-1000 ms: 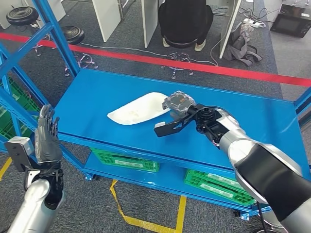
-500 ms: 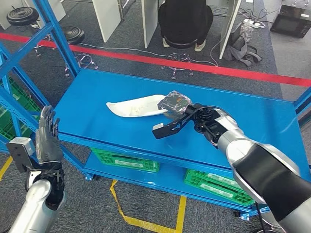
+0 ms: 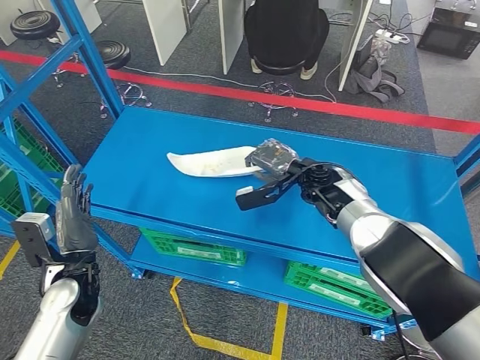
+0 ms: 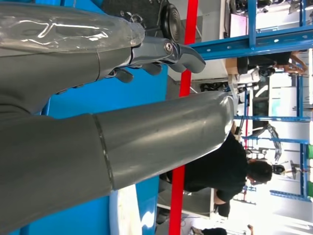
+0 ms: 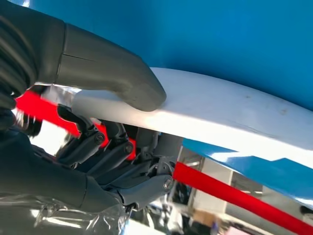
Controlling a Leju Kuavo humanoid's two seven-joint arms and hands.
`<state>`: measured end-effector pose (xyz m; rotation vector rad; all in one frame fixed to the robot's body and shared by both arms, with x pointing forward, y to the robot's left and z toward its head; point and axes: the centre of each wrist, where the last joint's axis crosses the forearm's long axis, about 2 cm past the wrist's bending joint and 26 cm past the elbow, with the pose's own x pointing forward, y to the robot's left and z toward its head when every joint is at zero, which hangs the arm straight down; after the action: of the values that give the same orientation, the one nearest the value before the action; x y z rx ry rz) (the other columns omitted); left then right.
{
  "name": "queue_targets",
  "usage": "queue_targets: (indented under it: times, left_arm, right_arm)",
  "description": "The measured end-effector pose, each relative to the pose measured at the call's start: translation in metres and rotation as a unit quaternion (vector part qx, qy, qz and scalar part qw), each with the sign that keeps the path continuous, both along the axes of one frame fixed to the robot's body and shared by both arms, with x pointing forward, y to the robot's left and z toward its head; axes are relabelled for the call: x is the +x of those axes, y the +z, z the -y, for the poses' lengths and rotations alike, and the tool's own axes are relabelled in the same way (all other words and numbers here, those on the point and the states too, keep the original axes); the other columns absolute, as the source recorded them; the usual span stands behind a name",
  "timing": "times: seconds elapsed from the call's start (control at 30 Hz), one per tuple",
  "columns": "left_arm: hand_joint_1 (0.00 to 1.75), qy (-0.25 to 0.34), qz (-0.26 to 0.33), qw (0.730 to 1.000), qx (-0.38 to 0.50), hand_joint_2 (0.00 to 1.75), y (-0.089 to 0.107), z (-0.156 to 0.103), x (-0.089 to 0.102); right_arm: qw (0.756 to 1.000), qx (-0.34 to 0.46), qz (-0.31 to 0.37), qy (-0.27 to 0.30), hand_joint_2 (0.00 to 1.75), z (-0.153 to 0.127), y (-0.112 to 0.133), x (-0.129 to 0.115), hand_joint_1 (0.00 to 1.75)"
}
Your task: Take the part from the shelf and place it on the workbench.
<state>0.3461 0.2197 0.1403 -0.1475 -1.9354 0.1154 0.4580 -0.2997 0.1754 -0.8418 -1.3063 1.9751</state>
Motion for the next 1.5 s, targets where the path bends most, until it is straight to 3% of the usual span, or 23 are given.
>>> queue_targets:
  times: [0.13,0.4,0.57,0.87,1.2,1.5]
  left_arm:
    - [0.00,0.005,-0.008,1.000,0.005,0.00,-0.002,-0.001,-0.002]
    - [0.00,0.011,-0.013,1.000,0.009,0.00,-0.003,-0.005,-0.004]
    - [0.00,0.013,-0.012,1.000,0.015,0.00,-0.002,-0.008,-0.005]
    - [0.00,0.025,-0.014,0.999,0.022,0.00,0.001,-0.013,-0.009]
    - [0.00,0.024,-0.007,0.999,0.023,0.00,0.004,-0.015,-0.010]
    - [0.00,0.024,-0.006,0.999,0.023,0.00,0.004,-0.015,-0.010]
  right_arm:
    - [0.995,0.093,-0.038,-0.022,1.75,-0.001,0.003,0.002,1.75]
    - [0.958,0.262,-0.098,-0.058,1.75,-0.003,0.015,0.008,1.75]
    - [0.907,0.388,-0.144,-0.074,1.75,-0.004,0.023,0.010,1.75]
    - [0.794,0.565,-0.211,-0.080,1.75,-0.018,0.021,0.003,1.75]
    - [0.720,0.645,-0.251,-0.056,1.75,-0.038,0.022,-0.009,1.75]
    - [0.713,0.653,-0.252,-0.029,1.75,-0.050,0.027,-0.017,1.75]
